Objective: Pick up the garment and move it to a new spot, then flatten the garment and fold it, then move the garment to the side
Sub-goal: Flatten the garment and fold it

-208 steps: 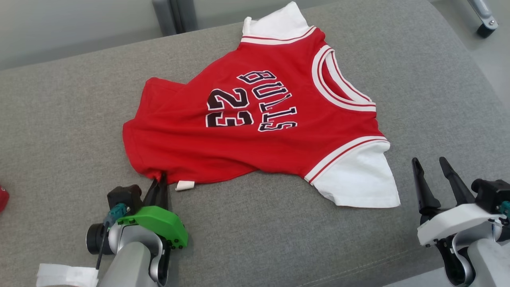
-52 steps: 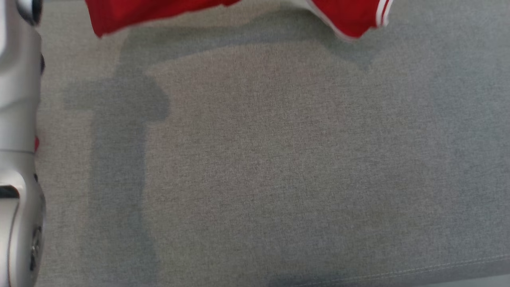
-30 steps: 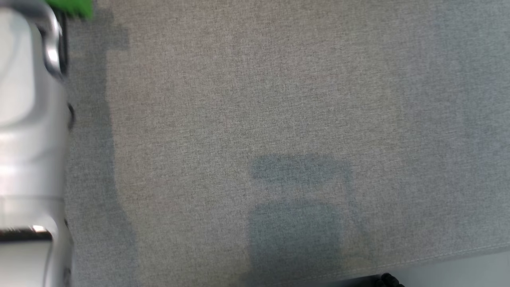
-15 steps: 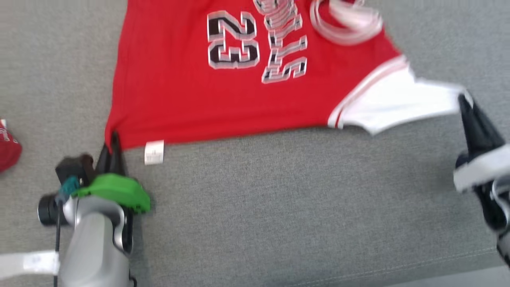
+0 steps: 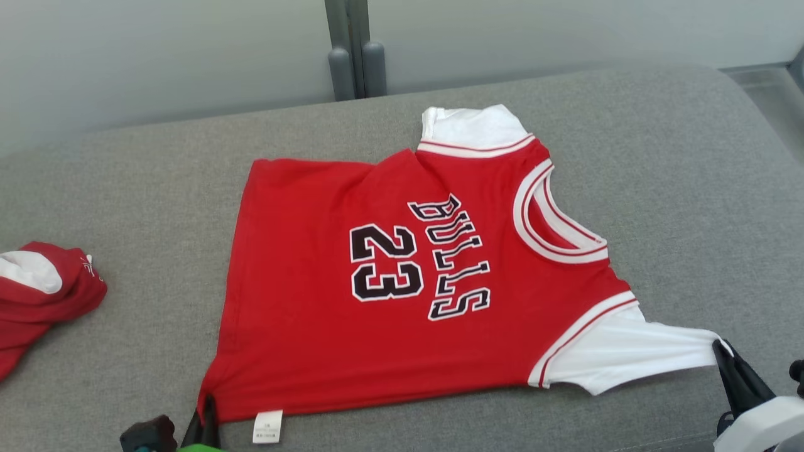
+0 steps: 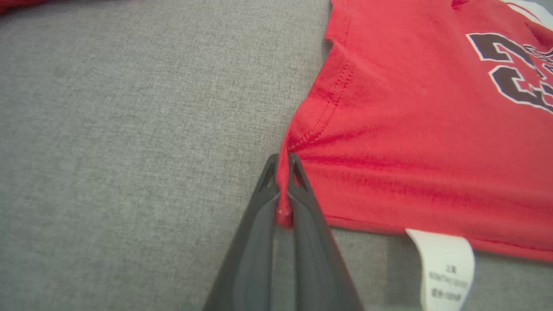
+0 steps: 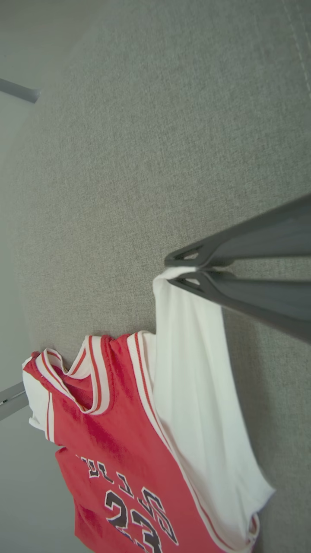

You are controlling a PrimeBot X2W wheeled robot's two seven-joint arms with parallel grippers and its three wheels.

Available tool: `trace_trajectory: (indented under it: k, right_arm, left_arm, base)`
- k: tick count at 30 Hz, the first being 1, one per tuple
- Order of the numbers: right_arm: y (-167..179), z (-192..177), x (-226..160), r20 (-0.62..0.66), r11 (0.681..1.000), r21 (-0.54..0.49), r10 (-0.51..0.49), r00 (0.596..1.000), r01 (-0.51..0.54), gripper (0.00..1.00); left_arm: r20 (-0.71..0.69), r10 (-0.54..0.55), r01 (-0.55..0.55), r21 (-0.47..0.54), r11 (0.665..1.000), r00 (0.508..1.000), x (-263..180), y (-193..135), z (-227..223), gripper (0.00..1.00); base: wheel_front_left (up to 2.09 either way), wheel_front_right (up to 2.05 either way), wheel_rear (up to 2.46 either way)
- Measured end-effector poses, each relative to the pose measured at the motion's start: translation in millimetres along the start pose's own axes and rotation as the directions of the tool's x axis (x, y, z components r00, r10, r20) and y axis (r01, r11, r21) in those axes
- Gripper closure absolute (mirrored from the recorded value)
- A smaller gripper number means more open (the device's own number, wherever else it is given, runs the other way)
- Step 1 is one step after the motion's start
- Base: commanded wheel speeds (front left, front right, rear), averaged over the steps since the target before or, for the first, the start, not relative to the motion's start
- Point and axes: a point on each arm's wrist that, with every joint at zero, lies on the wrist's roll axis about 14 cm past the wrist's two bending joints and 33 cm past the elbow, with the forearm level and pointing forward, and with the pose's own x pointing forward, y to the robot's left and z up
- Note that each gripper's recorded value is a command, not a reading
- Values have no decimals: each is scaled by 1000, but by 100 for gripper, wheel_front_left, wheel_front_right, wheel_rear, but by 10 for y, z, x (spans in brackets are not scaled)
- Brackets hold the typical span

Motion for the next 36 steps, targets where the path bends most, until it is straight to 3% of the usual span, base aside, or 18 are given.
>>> trace_trajectory:
  k: [4, 15, 26, 36]
  right_arm:
    - [-53, -4, -205, 19, 1000, 16, -20, 1000, 20, 100]
    - [-137, -167, -563, 1, 999, 33, -37, 999, 37, 100]
    - [308, 500, -133, 176, 996, -3, 93, 980, -94, 100]
    - [500, 591, 404, 137, 990, -65, 133, 982, -125, 100]
  left_arm:
    - [-5, 11, -11, -51, 999, 1000, -227, 15, -103, 100]
    - [12, 16, -16, -63, 998, 1000, -629, 45, -242, 100]
    - [186, -87, 92, -16, 996, 979, -435, -235, 392, 100]
    - [153, -137, 132, 44, 990, 979, -98, -467, 492, 100]
  base:
    - [0, 0, 0]
    - [0, 0, 0]
    - [0, 0, 0]
    - [0, 0, 0]
